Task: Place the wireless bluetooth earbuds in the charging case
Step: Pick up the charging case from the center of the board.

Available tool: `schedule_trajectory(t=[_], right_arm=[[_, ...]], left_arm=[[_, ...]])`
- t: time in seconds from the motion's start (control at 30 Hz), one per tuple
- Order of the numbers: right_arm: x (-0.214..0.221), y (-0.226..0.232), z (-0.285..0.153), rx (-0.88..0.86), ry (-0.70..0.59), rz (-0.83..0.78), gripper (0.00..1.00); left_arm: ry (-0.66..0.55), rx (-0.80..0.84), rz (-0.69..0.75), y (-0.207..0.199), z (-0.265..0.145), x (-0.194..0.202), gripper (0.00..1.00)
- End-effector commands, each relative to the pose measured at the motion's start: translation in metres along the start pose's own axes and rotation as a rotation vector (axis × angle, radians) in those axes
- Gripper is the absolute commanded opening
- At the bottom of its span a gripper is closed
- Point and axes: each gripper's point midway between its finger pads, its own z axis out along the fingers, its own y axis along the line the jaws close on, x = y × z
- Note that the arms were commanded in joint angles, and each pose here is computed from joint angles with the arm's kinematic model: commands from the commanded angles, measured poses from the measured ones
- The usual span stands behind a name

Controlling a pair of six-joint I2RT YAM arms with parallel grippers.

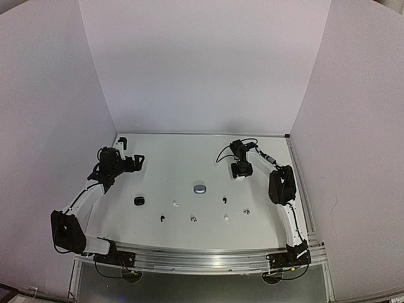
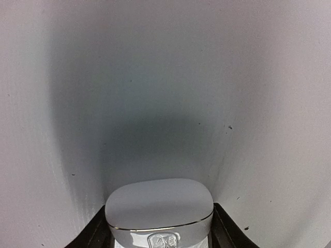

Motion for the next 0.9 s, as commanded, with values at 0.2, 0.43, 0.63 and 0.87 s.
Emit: schedule_trajectory(t=[0.2,0.43,0.63,0.87], right_arm=[[-0.022,0.016,-0.051,-0.102,-0.092,0.075,0.08],[-0.081,0.059,-0.234,-0.344,-0.611,0.232,0.00],[-0.080,0.112,-0.358,-0.668,-0.939,0.335,0.00],[-0.057,0.182,-0.421,-0.905,-1.047,0.268,0.00]], left_arm=[[-0.057,0.062,0.011,-0.016,-0.009,-0.025,0.92],[-0.086,0.237,0.107,-0.072,-0.023,-0.045,0.90],[-0.233,0.422,0.359,-0.141,-0.043,-0.064,0.88],[-0.458,0.582,0.444,-0.208,-0.043,-0.097,0.83]])
